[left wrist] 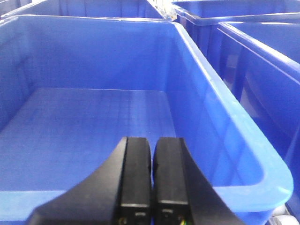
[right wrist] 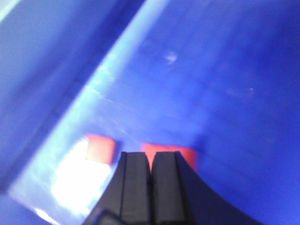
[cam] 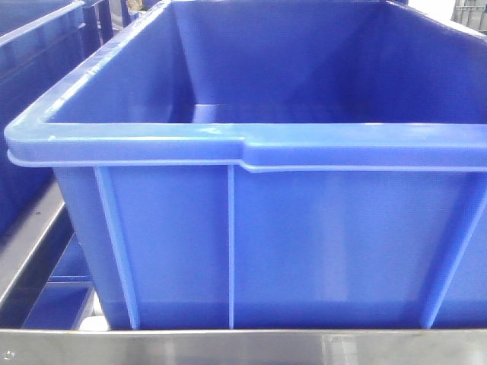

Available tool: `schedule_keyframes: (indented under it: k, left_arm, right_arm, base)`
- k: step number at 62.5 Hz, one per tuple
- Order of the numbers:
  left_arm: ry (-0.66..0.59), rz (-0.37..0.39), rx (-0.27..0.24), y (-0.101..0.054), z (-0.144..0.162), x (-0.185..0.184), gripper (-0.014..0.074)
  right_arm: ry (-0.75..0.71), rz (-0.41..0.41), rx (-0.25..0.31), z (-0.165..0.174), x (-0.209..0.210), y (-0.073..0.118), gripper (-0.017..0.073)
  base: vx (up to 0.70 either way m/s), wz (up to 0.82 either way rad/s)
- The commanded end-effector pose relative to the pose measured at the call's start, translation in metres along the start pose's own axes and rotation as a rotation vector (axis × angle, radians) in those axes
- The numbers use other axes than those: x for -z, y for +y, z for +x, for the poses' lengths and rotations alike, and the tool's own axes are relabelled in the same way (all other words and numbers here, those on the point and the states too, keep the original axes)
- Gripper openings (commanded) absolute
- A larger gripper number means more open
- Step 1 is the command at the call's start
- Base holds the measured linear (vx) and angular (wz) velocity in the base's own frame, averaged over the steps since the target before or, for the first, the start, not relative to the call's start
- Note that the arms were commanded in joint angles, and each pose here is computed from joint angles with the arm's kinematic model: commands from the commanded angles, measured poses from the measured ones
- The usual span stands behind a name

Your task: Pick red cube and place on left shelf

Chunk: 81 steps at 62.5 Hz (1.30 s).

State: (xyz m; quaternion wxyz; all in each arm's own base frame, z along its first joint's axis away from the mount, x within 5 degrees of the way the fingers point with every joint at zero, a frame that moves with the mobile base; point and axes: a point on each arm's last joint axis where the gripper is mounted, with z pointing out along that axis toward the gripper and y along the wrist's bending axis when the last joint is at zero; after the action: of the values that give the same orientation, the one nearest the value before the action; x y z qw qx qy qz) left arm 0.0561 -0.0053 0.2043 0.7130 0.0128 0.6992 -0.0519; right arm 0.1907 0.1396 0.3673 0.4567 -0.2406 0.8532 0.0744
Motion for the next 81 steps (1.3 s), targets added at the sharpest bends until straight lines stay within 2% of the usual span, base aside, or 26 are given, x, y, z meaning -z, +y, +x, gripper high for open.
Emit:
schedule_keyframes:
  k: [1, 18, 29, 70, 75, 81]
  left_arm:
    - [-0.056, 0.002, 0.007, 0.0, 0.001, 0.0, 0.0101]
    - [-0.056, 0.002, 0.007, 0.0, 0.001, 0.0, 0.0101]
    - [-0.056, 0.002, 0.007, 0.0, 0.001, 0.0, 0.0101]
    - [-0.056, 0.002, 0.007, 0.0, 0.001, 0.0, 0.0101]
    - [-0.056, 0.002, 0.007, 0.0, 0.001, 0.0, 0.0101]
    - [-0.056, 0.002, 0.007, 0.0, 0.001, 0.0, 0.0101]
  right_arm:
    - [-0.177, -0.003, 0.039, 0.004, 0.03, -0.008, 0.0054]
    - [-0.339, -0.047, 0.038, 0.063, 0.07, -0.016, 0.0054]
    - [-0.385, -0.047, 0.029, 0.085, 0.085, -0.02, 0.0054]
    - [-0.37, -0.033, 0.023, 0.09, 0.089, -0.023, 0.0054]
    - [-0.375, -0.044, 0.011, 0.089, 0.089, -0.022, 0.0054]
    - [-0.398, -0.07, -0.029, 0.087, 0.09, -0.021, 0.0054]
  base:
    - [0.0, 0.0]
    - [0.0, 0.0]
    - [0.0, 0.0]
    - [0.0, 0.0]
    - [0.0, 0.0]
    - [0.0, 0.0]
